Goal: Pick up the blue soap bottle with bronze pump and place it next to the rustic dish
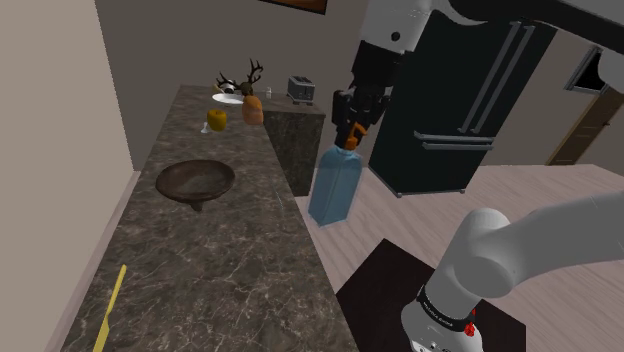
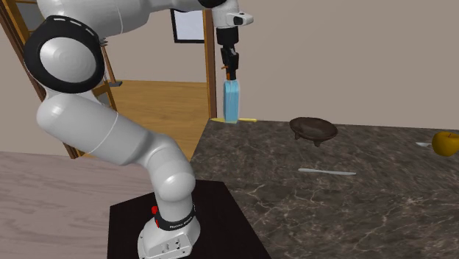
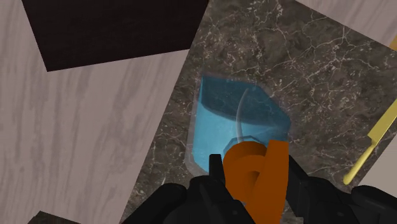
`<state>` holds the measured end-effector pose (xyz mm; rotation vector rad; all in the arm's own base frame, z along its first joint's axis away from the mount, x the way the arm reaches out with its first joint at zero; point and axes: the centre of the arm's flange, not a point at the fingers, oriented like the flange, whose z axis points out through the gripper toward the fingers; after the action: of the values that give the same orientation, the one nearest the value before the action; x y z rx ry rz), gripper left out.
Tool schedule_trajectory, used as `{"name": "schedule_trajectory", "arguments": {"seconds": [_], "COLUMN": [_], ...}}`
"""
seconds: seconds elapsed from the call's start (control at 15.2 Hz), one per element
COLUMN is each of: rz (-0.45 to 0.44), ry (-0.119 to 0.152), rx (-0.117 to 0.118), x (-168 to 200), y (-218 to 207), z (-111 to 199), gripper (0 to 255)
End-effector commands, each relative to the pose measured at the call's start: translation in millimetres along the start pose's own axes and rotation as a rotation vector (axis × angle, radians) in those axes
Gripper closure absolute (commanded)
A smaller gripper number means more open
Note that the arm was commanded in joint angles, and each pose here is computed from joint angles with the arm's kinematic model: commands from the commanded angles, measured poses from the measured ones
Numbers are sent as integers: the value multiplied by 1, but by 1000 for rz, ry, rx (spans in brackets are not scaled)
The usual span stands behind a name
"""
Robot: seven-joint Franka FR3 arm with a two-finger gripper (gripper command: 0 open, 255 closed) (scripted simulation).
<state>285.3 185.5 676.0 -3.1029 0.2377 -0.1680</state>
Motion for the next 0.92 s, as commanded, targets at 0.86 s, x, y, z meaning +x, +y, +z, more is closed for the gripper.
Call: {"name": "schedule_trajectory", "arguments": {"seconds": [0.86], "rz": [0], "ry": [0], "rx": [0], "x": [84], "y": [-51], "z": [12], "gripper": [255]}}
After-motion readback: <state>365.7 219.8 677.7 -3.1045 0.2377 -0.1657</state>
